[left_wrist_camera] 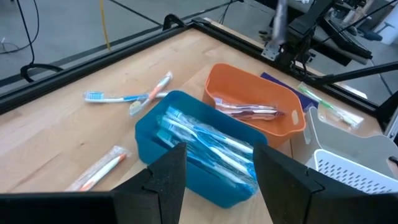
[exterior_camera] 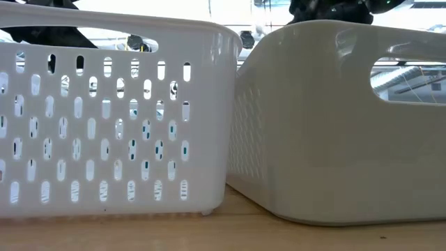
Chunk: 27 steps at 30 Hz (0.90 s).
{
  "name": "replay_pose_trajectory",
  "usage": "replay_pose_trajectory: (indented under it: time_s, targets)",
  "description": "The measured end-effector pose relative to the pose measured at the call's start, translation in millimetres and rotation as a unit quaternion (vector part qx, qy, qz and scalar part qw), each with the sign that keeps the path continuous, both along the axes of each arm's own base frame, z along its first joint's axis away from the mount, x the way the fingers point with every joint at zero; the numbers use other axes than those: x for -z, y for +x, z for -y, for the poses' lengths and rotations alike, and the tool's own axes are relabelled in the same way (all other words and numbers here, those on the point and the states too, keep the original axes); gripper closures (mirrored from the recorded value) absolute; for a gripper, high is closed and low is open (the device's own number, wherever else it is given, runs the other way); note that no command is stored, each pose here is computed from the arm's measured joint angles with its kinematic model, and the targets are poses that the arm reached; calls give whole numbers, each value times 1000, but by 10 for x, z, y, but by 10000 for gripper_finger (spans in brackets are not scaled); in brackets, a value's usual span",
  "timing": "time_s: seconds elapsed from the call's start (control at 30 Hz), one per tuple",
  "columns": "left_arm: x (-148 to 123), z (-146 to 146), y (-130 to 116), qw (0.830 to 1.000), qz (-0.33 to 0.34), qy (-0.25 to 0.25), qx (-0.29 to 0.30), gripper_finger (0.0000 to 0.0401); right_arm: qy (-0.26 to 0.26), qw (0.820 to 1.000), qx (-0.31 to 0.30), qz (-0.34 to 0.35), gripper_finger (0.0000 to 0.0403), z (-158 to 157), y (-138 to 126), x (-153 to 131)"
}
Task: Pick & Place Toothbrushes
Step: Put the violet toothbrush into the orange bin
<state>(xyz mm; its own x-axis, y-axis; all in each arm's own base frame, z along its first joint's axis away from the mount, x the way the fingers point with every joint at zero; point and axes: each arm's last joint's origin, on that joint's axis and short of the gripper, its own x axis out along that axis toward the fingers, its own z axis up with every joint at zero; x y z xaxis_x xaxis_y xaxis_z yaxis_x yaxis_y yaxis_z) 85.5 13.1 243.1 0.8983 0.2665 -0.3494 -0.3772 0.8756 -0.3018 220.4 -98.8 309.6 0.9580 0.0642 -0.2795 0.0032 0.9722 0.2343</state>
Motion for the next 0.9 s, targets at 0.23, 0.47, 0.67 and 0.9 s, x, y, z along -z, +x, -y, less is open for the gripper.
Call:
replay_pose_trajectory:
  time_s: [0.23, 0.47, 0.67, 0.9]
  targets:
    - [12, 0, -4, 1000, -7, 0, 0, 217, 178, 982, 13, -66, 403, -89, 298, 165]
    - [14, 0, -5, 1000, -9, 4, 2, 217, 191, 962, 26, -193, 403, -146, 673, 259]
    - [15, 0, -6, 1000, -12, 13, 5, 217, 198, 942, 34, -269, 403, -129, 984, 451]
    - [15, 0, -6, 1000, -13, 14, 6, 217, 220, 924, 46, -308, 403, -80, 1140, 691]
